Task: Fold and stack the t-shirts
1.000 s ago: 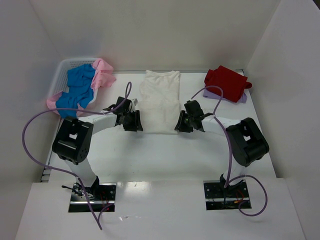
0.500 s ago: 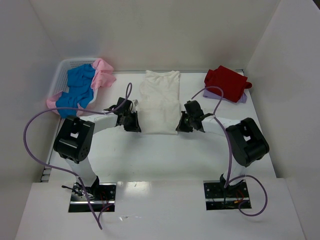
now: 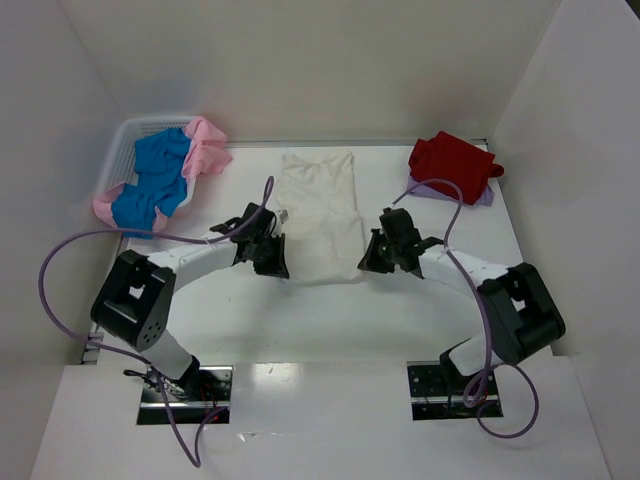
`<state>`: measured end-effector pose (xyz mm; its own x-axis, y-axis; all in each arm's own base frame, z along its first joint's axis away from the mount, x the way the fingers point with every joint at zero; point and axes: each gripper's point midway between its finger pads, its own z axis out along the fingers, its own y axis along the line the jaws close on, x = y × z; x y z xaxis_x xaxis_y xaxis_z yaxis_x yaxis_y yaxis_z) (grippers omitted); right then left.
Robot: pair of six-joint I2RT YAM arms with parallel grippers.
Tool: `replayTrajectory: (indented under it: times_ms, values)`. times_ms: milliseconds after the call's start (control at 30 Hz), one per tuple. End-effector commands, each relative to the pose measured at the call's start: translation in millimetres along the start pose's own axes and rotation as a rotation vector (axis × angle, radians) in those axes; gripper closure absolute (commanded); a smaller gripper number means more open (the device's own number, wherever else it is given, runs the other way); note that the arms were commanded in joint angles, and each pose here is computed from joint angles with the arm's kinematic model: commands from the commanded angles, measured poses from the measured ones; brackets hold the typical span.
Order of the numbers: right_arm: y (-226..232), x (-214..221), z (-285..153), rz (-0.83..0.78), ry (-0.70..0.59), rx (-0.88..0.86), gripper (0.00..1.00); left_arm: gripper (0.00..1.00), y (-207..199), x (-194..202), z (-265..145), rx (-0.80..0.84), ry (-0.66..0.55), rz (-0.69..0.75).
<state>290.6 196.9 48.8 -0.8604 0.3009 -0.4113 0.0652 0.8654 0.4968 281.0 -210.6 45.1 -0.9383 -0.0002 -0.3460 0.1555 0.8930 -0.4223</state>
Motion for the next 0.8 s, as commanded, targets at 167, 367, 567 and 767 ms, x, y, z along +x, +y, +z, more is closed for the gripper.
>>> replayTrajectory:
  times_ms: [167,367,567,767]
  values:
    - [14,22,-46,0.000,0.019,-0.033,1.00,1.00,-13,39,-44,0.009,0.034,-0.049]
    - [29,17,-88,0.019,-0.033,-0.096,1.00,1.00,-36,26,-96,0.065,-0.066,-0.047]
    - [59,-6,-111,-0.004,-0.090,-0.182,1.00,1.00,-56,-4,-129,0.093,-0.168,-0.016]
    - [77,-61,-110,-0.041,-0.203,-0.208,1.00,1.00,-57,-44,-134,0.063,-0.246,0.031]
